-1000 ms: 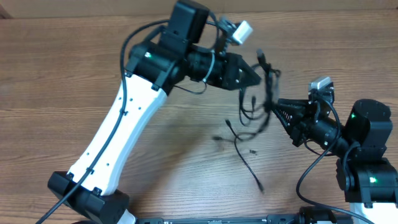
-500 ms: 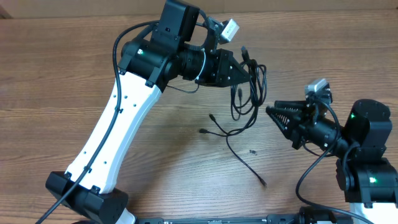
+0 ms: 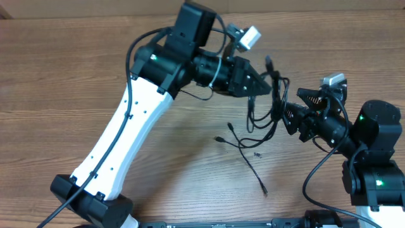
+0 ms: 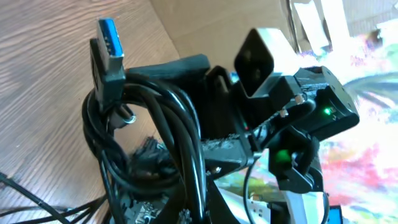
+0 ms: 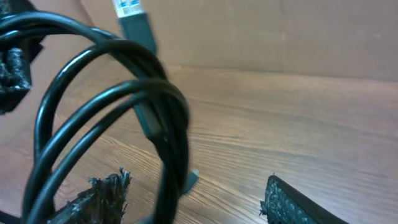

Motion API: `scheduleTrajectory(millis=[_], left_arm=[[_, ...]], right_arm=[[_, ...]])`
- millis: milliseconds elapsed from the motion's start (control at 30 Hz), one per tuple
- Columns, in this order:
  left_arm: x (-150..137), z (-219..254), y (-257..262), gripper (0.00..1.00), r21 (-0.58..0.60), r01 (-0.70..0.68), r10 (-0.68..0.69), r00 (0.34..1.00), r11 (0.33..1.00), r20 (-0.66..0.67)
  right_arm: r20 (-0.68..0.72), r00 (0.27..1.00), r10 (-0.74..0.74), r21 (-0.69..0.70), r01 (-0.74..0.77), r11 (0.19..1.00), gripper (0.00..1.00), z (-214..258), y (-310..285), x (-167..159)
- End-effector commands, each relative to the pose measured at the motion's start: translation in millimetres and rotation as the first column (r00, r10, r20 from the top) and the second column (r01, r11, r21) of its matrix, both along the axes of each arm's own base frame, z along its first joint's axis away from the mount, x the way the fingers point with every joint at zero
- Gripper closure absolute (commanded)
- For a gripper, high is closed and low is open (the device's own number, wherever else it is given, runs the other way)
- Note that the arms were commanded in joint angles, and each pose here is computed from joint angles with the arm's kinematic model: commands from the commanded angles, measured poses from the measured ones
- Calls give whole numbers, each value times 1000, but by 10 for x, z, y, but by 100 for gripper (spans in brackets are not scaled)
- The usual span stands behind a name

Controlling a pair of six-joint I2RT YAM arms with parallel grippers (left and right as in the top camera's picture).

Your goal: Untangle cables

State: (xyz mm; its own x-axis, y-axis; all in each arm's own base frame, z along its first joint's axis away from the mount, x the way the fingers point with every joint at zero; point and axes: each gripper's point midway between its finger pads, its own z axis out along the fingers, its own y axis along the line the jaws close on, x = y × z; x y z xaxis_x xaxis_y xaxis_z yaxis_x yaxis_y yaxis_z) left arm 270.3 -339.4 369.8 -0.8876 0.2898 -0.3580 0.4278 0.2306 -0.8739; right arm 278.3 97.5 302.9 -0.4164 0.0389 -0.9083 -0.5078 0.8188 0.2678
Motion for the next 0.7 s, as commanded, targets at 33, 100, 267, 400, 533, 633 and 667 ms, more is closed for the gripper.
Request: scheduleTrajectory(millis=[33,100,267,400,533,633,667], left_arm=[[-145,156,-162,96,-40,37,-37,999,999,11],[-140,122,-193,96,-17,15,-15,1000,1000,0],[-219,105,-273,96,-4,25,-25,1000,1000,-3],[-348,109,-354,96,-1,52,-52,998,999,-31],[-433,119,-395,96,-5,75,-75,996,997,-46],[-419,124,-383,96,-7,73,-73,996,997,-48],[-400,123,-373,96,-7,68,-68,997,998,-47]], right_arm=[[43,998,39,17,-40,999,28,141,57,-21],[51,998,39,17,-40,999,29,157,57,-15],[66,997,38,16,-39,999,29,186,56,-3],[78,996,35,14,-36,999,36,208,51,10],[67,997,35,15,-36,999,63,185,52,12],[40,999,36,16,-37,999,72,131,53,-7],[30,999,38,14,-38,999,74,106,54,-18]])
